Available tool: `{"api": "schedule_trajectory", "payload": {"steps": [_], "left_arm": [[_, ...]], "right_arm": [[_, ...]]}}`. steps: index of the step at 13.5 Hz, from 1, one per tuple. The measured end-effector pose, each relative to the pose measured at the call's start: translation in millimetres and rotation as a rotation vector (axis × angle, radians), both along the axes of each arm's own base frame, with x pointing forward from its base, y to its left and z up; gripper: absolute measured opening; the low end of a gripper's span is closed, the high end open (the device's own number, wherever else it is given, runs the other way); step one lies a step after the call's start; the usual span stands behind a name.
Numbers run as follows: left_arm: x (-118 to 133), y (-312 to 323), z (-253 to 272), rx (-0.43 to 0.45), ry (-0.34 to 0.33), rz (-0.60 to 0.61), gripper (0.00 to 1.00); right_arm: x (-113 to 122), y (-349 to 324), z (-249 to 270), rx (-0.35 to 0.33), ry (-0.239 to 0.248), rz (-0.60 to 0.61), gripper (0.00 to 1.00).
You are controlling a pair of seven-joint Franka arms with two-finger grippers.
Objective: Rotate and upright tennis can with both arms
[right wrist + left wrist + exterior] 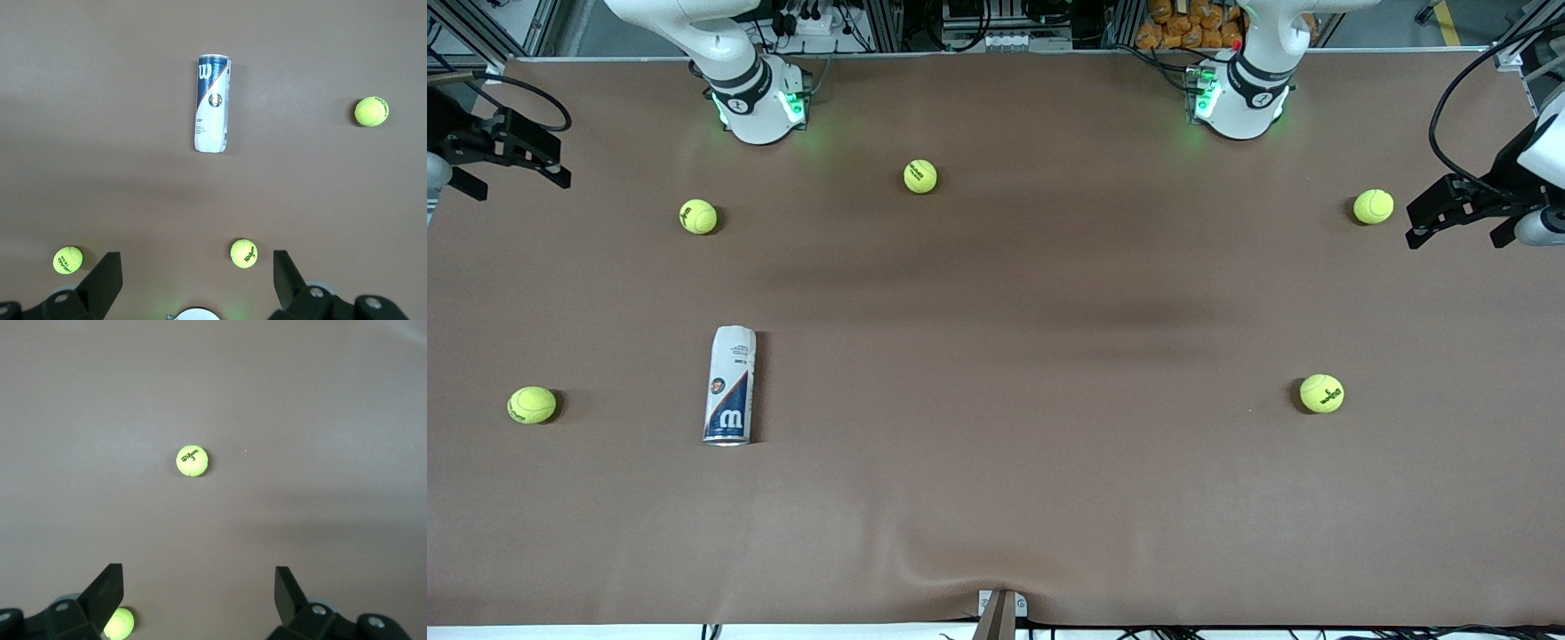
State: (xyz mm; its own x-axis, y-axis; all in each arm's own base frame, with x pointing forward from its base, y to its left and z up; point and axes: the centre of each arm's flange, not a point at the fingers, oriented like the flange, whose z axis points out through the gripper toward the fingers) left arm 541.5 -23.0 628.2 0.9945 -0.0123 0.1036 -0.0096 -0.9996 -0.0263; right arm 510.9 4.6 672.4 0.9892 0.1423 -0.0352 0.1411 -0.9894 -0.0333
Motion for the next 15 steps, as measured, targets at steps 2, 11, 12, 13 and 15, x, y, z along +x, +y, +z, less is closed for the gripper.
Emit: {"api": "schedule_trajectory", "payload": {"steps": [2,11,12,13,15], "left_arm": [[-1.7,-1.0,-1.2,0.001,0.016,-0.001,1.00],[-1.9,-1.4,3.3,0.001,0.011,-0.001,1.00],[-2.0,-1.3,3.3,0.001,0.011,-0.001,1.00],[-2.0,-1.3,3.1,0.001,0.012,-0.001,1.00],[-2.1,-1.3,2.4,0.001,0.016,-0.001,1.00]], "right_arm": [[0.0,0.0,0.1,0.000,0.000,0.001,1.00],[-1.7,0.3,2.7,0.000,0.005,0.002,1.00],[-2.5,1.4,2.4,0.000,0.011,0.004,1.00],[-4.1,2.0,1.0,-0.001,0.026,0.006,1.00],[-5.3,1.9,-5.5,-0.002,0.061,0.006,1.00]]}}
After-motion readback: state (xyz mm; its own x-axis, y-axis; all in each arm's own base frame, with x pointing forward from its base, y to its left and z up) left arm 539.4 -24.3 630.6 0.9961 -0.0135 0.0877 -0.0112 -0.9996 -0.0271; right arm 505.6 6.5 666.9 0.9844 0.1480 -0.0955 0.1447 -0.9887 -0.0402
